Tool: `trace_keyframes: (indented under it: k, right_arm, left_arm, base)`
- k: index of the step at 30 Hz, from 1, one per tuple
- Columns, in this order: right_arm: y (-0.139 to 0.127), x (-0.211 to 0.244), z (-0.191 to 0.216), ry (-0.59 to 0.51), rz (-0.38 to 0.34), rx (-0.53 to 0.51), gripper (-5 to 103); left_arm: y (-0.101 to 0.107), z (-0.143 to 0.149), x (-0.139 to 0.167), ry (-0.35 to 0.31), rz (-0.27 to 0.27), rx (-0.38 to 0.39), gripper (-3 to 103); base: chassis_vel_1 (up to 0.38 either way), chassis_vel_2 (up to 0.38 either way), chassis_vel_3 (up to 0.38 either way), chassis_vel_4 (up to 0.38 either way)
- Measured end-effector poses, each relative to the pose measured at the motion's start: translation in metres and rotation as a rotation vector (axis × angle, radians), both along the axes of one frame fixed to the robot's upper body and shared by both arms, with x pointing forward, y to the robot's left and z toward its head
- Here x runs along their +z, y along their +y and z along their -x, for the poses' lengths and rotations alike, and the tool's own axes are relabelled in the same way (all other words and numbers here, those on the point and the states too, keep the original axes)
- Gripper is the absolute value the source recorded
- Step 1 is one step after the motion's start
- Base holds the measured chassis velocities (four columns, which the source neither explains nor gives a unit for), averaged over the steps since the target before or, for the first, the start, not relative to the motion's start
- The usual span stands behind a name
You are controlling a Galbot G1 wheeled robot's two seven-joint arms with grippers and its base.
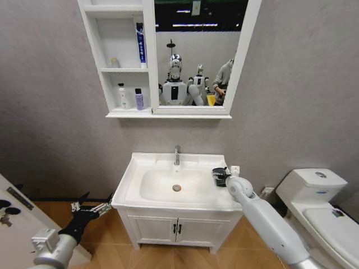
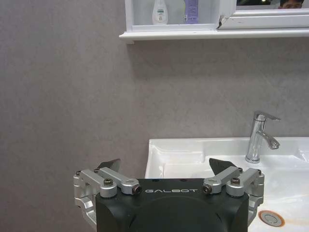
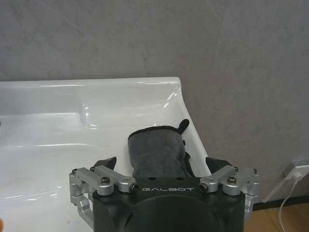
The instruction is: Move facial cleanser and shampoo from washbasin to cabinet, then wipe washbasin with towel.
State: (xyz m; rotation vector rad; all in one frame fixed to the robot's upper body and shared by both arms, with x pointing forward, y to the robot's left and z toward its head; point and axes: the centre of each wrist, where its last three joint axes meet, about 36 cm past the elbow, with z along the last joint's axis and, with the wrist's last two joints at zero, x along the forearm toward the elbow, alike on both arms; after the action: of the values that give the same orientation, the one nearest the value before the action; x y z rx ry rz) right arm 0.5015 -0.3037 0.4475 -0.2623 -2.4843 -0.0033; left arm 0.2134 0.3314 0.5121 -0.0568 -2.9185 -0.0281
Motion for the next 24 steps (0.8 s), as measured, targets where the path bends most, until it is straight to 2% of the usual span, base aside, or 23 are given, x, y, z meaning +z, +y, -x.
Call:
trace_keyframes:
  k: [11, 24]
  right_arm:
    - [-0.014, -0.016, -0.007, 0.029, 0.005, -0.041, 100]
    - [-0.004, -0.027, -0.038, 0.045, 0.009, -0.026, 100]
  left_arm:
    - [0.000, 0.000, 0.000, 0.000, 0.000, 0.000, 100]
    - [0.000, 0.000, 0.000, 0.000, 0.000, 0.000, 100]
  base:
    - [0.000, 0.000, 0.000, 0.000]
    - [0.000, 0.000, 0.000, 0.000]
